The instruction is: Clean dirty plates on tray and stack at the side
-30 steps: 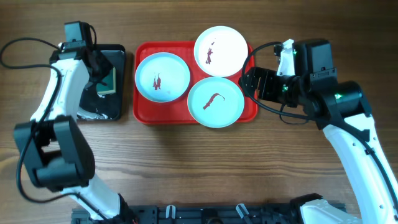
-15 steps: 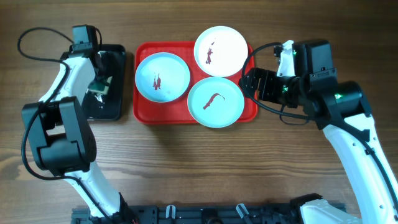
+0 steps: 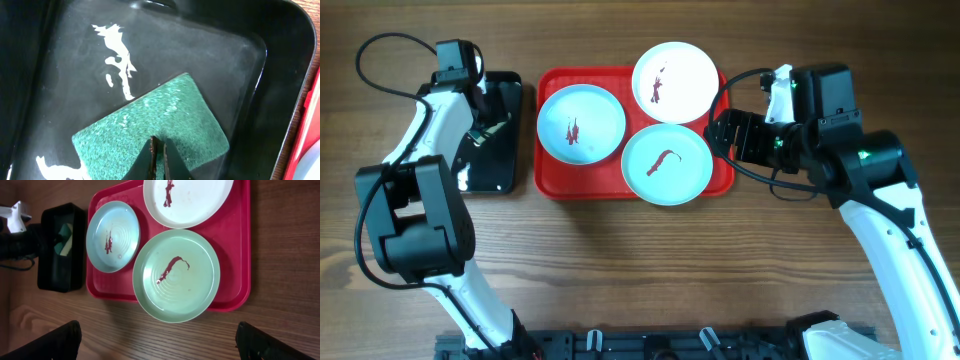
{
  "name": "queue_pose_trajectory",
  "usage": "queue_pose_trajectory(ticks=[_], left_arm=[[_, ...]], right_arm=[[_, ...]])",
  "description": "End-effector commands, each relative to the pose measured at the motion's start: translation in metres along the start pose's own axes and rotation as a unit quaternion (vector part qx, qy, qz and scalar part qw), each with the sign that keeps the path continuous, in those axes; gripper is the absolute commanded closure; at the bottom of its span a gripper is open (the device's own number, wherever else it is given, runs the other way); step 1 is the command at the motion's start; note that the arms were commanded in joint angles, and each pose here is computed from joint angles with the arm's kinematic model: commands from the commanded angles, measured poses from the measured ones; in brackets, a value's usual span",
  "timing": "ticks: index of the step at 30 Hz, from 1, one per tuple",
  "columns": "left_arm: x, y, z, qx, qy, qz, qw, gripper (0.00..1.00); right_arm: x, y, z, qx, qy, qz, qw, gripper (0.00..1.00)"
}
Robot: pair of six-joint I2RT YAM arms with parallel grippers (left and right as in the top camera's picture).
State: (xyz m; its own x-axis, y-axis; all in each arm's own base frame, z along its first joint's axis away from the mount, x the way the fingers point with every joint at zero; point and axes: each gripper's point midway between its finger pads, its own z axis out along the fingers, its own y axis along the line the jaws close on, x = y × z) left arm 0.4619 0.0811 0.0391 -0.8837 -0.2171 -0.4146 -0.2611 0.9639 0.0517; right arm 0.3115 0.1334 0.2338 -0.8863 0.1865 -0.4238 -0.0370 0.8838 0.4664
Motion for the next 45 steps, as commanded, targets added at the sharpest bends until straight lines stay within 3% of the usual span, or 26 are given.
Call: queue_pose_trajectory(ticks=[1, 9, 16, 22, 30, 45], left_arm=[[0.005, 0.004, 0.008, -0.005, 0.009, 0.007, 1.0, 0.96], [0.018, 0.005, 0.022, -0.009, 0.032, -0.044, 0.998, 0.96], [0.076, 0.006, 0.063, -0.019, 0.107, -0.068, 0.992, 0.96], [0.098, 0.006, 0.093, -0.026, 0.133, -0.08, 0.988, 0.96], [0.107, 0.015, 0.105, -0.034, 0.143, -0.126, 0.981, 0.96], [0.119, 0.011, 0.109, -0.015, 0.148, -0.135, 0.98, 0.96]], right_arm=[[-0.007, -0.001, -0.002, 0.007, -0.009, 0.006, 1.0, 0.0], [-0.007, -0.001, -0.002, 0.007, -0.009, 0.007, 1.0, 0.0], [-0.007, -0.001, -0.002, 0.007, -0.009, 0.006, 1.0, 0.0], [-0.007, -0.001, -0.002, 0.007, -0.009, 0.006, 1.0, 0.0], [-0.006, -0.002, -0.002, 0.008, -0.007, 0.007, 1.0, 0.0], [-0.006, -0.002, -0.002, 0.008, -0.007, 0.007, 1.0, 0.0]])
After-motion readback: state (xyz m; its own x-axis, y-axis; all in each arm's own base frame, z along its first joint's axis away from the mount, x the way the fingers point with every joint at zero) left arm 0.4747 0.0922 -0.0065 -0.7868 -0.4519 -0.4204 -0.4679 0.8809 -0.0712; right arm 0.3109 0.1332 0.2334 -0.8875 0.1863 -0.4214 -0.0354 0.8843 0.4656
